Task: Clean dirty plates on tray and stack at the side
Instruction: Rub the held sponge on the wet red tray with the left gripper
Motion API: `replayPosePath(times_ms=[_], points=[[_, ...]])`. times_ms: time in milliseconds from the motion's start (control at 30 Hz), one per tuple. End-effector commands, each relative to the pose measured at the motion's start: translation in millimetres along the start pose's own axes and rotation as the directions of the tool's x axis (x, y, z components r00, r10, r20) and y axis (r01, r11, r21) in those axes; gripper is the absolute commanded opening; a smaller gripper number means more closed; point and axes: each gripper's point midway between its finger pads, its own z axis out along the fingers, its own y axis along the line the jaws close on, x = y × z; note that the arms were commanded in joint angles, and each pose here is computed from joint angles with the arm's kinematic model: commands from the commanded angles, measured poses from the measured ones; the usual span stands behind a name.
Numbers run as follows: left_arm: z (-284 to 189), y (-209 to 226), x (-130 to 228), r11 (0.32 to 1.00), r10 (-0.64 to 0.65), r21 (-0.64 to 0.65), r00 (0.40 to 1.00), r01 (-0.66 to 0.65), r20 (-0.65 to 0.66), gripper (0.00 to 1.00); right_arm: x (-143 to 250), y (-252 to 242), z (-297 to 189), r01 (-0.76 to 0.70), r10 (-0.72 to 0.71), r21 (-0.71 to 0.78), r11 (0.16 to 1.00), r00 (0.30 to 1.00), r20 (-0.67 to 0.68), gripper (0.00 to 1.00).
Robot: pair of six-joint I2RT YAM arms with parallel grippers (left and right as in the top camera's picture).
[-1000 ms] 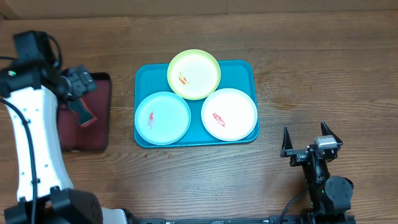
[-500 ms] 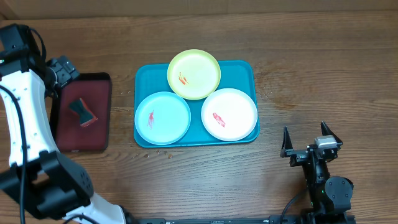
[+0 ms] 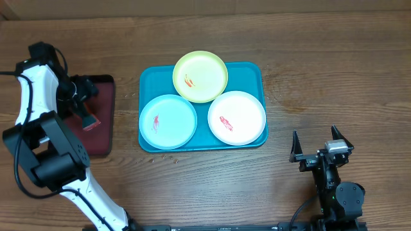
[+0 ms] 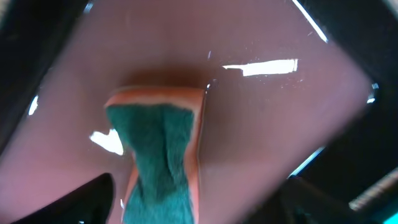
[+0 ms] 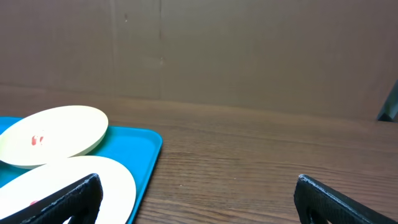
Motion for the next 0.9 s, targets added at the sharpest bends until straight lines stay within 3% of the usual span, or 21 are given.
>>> replayPosePath(times_ms=[0,133,367,500,533,633,700,733,867], points=[[12,4,-6,0.998,0.053,0.017,0.999,-0.053,-0.012,0.82,1,2,0,0.000,0.000,-0.007,1.000,1.000,0.006,1.00],[28,15,-5,0.999,0.041,0.001,0.998,-0.041,-0.043,0.87,1,2,0,0.000,0.000,-0.008,1.000,1.000,0.007,1.00],[46,26,-6,0.998,0.030,-0.046,0.998,-0.033,-0.059,0.86,1,2,0,0.000,0.000,-0.007,1.000,1.000,0.006,1.00],[59,26,-8,0.998,0.030,-0.045,0.998,-0.033,-0.061,0.76,1,2,0,0.000,0.000,-0.008,1.000,1.000,0.006,1.00],[62,26,-8,0.998,0.030,-0.045,0.998,-0.033,-0.063,0.72,1,2,0,0.000,0.000,-0.008,1.000,1.000,0.006,1.00],[70,26,-8,0.998,0.030,-0.047,0.997,-0.034,-0.070,0.47,1,2,0,0.000,0.000,-0.007,1.000,1.000,0.006,1.00],[72,27,-7,0.998,0.030,-0.049,0.997,-0.034,-0.076,0.15,1,2,0,0.000,0.000,-0.007,1.000,1.000,0.006,1.00],[72,27,-6,0.998,0.030,-0.049,0.997,-0.034,-0.077,0.05,1,2,0,0.000,0.000,-0.008,1.000,1.000,0.006,1.00],[72,27,-3,0.998,0.029,-0.052,0.995,-0.034,-0.091,0.06,1,2,0,0.000,0.000,-0.008,1.000,1.000,0.006,1.00]])
